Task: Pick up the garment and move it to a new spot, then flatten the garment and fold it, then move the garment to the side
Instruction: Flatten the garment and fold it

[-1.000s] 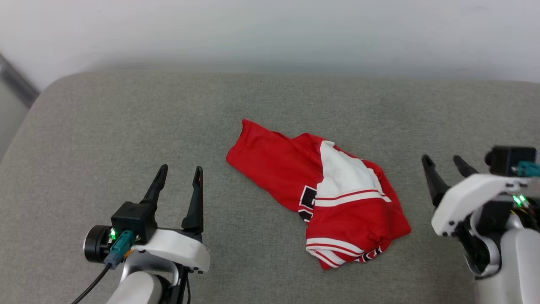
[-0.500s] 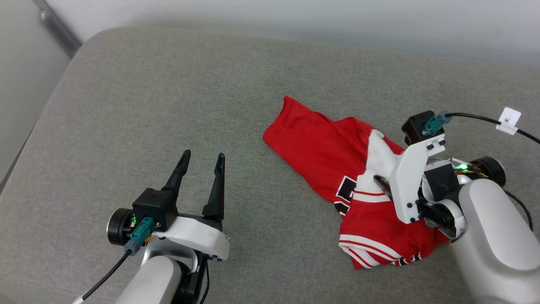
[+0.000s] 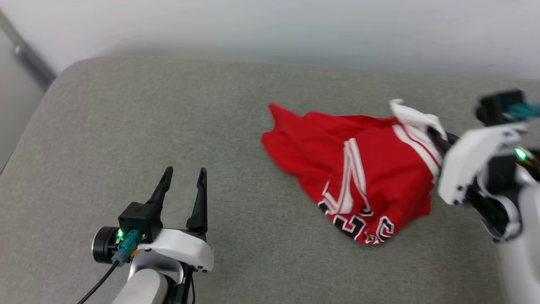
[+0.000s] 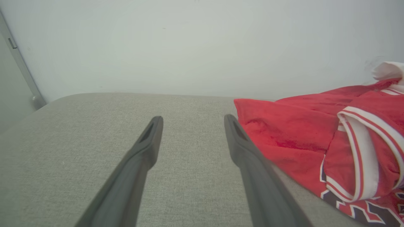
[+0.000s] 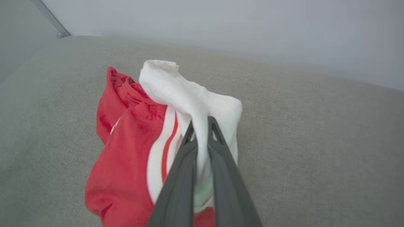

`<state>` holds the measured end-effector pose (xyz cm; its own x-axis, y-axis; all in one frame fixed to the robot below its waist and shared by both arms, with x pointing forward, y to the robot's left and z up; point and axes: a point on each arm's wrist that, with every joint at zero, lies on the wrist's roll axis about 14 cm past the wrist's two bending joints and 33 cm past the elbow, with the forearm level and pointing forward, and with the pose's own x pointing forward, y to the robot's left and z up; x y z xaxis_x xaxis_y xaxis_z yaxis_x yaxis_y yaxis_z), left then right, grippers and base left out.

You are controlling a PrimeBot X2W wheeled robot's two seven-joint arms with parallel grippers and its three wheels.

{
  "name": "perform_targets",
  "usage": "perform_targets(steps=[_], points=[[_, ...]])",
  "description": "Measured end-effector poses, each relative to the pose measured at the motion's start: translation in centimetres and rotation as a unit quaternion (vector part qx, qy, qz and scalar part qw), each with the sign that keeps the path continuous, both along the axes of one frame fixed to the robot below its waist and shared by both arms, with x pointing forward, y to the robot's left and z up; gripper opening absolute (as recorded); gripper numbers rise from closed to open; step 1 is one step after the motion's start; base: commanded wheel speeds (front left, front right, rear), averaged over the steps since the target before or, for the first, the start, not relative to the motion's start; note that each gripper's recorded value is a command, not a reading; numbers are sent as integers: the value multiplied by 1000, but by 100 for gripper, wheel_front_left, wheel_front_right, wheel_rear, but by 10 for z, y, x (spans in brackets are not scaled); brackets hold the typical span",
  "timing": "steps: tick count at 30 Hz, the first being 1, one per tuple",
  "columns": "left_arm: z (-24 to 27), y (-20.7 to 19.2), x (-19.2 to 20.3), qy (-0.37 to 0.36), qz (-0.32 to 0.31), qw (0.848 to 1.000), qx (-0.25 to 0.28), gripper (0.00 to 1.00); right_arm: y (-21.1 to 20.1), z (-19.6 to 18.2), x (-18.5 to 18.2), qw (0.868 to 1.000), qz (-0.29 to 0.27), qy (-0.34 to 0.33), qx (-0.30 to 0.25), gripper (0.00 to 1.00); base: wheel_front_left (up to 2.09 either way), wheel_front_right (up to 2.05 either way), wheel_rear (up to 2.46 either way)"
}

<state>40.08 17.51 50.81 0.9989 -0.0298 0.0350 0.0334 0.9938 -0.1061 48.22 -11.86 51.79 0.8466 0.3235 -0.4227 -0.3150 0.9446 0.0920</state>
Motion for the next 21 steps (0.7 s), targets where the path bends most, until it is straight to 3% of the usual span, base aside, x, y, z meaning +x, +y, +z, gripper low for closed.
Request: perform_targets(steps=[5,11,13,14,17,21], points=[[4,-12,0,-1,-17,1000,-1,100,-75,-22,-39,988,-139,17,63,0,0,0,0],[7,-20,-3,-1,-30,1000,-3,100,-143,-96,-115,947,-281,108,111,0,0,0,0],[6,-21,-5,0,-30,1000,-3,100,-151,-121,-137,935,-304,141,118,29,0,0,0],[6,-21,-7,2,-30,1000,-5,100,-150,-129,-144,929,-311,150,130,100,0,0,0],[7,-19,-9,3,-28,1000,-5,100,-146,-135,-148,928,-320,129,143,100,0,0,0],[4,-19,-16,8,-25,1000,-8,100,-155,-101,-130,932,-331,13,146,100,0,0,0]])
